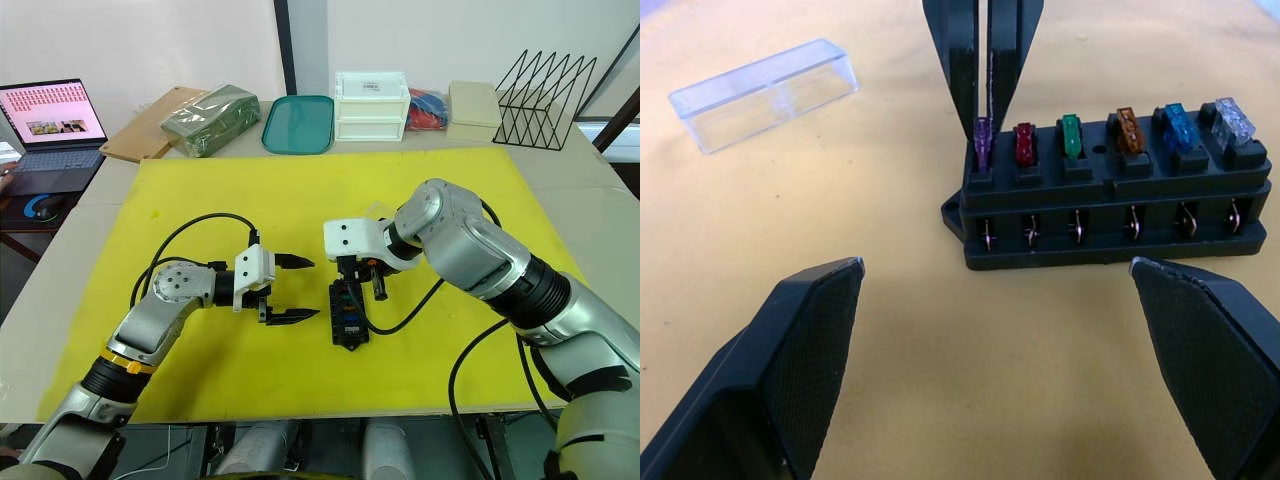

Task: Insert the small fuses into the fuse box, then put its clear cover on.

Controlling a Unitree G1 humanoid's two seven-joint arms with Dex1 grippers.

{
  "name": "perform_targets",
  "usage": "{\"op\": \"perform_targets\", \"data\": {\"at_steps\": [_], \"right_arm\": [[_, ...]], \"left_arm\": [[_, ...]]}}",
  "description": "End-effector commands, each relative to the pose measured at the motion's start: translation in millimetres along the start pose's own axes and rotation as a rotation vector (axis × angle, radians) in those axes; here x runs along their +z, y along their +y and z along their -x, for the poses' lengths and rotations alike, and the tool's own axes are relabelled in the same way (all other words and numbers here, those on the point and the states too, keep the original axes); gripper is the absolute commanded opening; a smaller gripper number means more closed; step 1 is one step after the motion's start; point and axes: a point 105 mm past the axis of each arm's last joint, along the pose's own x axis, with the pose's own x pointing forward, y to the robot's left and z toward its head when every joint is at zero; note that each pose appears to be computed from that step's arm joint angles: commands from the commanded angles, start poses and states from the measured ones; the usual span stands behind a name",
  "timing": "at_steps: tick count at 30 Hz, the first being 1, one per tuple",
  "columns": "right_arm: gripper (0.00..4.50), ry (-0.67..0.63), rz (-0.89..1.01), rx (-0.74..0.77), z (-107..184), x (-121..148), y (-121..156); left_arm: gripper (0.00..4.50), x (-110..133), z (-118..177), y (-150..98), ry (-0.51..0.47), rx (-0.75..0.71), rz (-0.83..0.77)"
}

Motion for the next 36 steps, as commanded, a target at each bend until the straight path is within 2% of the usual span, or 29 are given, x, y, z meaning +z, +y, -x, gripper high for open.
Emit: {"op": "perform_targets", "data": {"at_steps": [1,15,19,25,32,36], "right_arm": [[0.03,-0.013,0.034,0.003,5,8,3],[0.03,-0.017,0.048,-0.029,13,9,1],[0.96,-0.013,0.044,-0.032,11,9,2],[0.96,-0.018,0.052,-0.052,17,11,-1],[0.96,-0.052,0.063,-0.099,39,16,-8],[0.96,-0.139,0.013,-0.121,49,17,-9]], "left_arm": [[4.5,7,-3,-2,-0.018,-0.012,-0.034],[4.5,7,-2,-1,-0.016,-0.012,-0.035],[4.5,7,-2,-1,-0.017,-0.012,-0.036],[4.5,7,-2,-1,-0.015,-0.011,-0.036],[4.5,7,-1,0,-0.014,-0.009,-0.039],[4.5,7,0,3,-0.014,-0.005,-0.043]]}}
